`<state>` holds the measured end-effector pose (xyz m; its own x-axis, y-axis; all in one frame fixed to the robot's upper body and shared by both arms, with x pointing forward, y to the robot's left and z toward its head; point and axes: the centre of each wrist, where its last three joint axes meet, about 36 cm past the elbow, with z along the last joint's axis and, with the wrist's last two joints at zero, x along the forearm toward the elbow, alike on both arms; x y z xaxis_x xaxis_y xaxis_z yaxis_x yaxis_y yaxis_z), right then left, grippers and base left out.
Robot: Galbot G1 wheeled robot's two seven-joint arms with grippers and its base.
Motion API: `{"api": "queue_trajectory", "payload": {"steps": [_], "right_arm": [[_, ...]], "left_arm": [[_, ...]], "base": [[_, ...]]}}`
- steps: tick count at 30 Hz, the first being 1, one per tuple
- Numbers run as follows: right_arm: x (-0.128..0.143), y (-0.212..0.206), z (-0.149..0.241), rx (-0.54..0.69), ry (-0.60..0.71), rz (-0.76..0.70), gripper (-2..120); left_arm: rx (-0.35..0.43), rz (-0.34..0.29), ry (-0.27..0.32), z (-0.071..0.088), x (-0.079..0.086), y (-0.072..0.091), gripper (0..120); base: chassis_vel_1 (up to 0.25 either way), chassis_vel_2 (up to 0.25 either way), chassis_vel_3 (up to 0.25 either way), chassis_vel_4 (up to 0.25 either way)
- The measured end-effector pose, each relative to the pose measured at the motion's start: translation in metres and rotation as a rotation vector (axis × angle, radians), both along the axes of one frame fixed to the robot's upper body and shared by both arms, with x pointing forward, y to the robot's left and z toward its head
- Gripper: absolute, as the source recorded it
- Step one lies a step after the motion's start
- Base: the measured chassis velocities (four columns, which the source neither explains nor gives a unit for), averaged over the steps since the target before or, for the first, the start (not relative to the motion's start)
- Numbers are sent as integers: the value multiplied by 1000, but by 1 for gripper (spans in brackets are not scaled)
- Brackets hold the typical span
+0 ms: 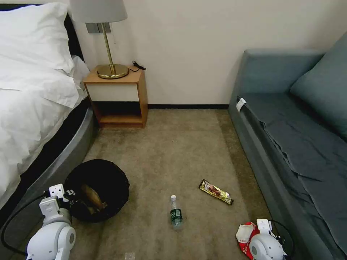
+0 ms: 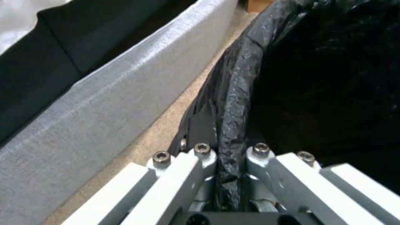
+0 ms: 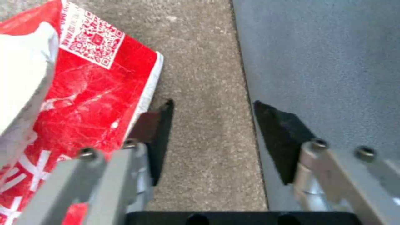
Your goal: Pick up the trash bin, then pick up the garbage on the floor and place it into the trash bin.
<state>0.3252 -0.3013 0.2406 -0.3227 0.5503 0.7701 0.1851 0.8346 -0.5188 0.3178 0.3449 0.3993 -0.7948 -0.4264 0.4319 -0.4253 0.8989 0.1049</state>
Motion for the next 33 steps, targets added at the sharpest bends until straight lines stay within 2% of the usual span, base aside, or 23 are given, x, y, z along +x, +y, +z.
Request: {"api": "queue_trajectory", "payload": {"steps": [2,5,6,9,14,16,18,20,22,26,27,30,33], "right_arm": [[0,0,0,0,0,0,49],[0,0,0,0,-1,2,34],[0,0,0,0,-1,2,34],[1,-1,1,-3,-4,4,21],[2,-1,2,-4,-6,6,18],[1,0,2,-3,-6,6,10],[1,1,3,-2,-9,8,10],[1,3,6,5,-16,9,20],[1,4,8,9,-18,9,23],[0,16,21,57,-29,3,42],[0,16,21,57,-29,3,42],[7,29,32,116,-29,-28,56],[11,33,37,140,-31,-48,64]], "left_arm": [[0,1,1,-1,0,0,3],[1,2,1,-1,0,0,3],[1,2,1,-1,0,0,3],[1,3,0,-2,1,0,3],[0,3,1,-2,1,0,3],[0,3,1,-3,1,0,3],[0,3,1,-3,1,0,3],[0,3,1,-3,1,0,3],[0,3,1,-3,1,0,3],[2,4,3,-4,1,0,3],[2,4,3,-4,1,0,3],[0,2,5,-5,2,-3,3],[0,2,5,-6,2,-3,3]], "base": [[0,0,0,0],[0,0,0,0],[0,0,0,0],[0,0,0,0],[0,0,0,0],[0,0,0,0],[0,0,0,0],[0,0,0,0],[0,0,0,0],[0,0,0,0],[0,0,0,0],[0,0,0,0],[0,0,0,0]]}}
